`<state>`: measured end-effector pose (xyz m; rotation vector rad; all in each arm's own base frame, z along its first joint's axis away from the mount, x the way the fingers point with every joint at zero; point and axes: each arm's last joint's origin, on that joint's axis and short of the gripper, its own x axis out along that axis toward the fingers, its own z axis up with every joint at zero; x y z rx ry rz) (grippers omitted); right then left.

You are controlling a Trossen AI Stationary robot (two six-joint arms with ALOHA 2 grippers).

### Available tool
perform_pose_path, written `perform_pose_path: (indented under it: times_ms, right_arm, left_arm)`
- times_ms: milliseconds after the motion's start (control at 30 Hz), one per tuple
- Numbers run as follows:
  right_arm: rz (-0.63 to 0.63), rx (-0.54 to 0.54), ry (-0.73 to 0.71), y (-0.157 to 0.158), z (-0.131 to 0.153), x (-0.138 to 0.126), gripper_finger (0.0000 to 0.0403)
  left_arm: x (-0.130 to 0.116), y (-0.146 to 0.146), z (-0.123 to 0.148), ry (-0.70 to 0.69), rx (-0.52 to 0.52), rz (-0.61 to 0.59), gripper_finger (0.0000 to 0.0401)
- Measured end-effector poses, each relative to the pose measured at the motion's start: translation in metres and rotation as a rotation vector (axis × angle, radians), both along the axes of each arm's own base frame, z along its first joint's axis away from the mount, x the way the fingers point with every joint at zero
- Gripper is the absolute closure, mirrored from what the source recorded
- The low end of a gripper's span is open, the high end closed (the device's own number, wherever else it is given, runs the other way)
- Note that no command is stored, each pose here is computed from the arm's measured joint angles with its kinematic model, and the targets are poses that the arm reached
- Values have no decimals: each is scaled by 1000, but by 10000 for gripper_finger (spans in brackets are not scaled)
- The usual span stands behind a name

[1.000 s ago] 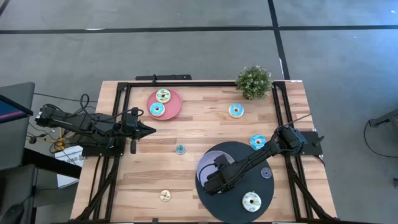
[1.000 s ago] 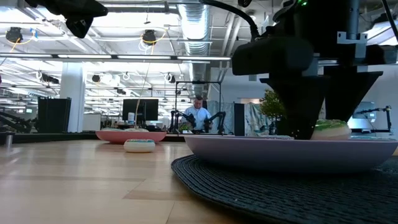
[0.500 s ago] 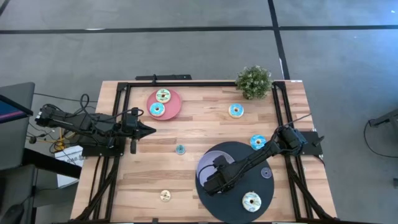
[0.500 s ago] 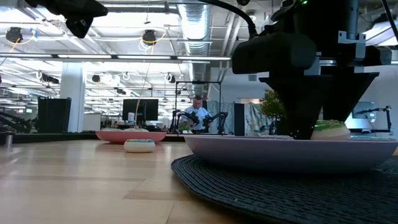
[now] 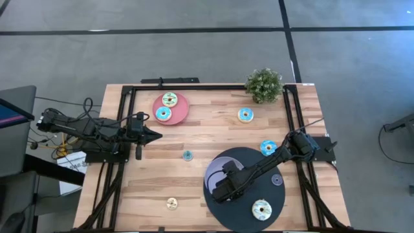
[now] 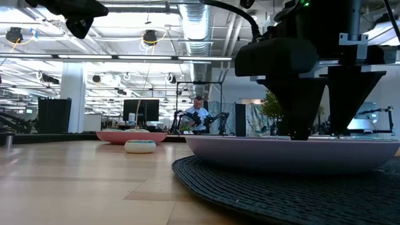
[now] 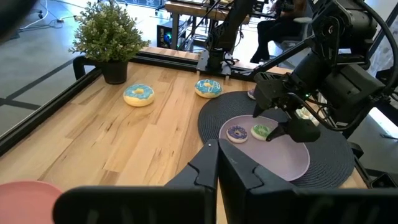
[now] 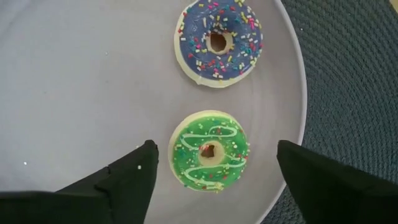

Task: Pick & Place donuts
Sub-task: Put the top large blue donut on the pink plate

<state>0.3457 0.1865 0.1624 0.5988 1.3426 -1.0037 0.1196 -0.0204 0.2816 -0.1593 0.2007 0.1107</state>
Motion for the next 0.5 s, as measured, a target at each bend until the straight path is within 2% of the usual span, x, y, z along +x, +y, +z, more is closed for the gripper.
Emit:
perform_pose_path:
  times_ms: [133, 333, 500]
  right_arm:
    - [-10, -4, -3, 0, 4, -2, 68]
    - [-41, 5, -88, 10, 31, -15, 65]
    - [4, 77, -195, 27, 57, -28, 69]
  left_arm:
    - [0, 0, 0, 0, -1, 0, 401]
    - [0, 0, 0, -2, -25, 5, 401]
    - [0, -1, 0, -1, -32, -18, 401]
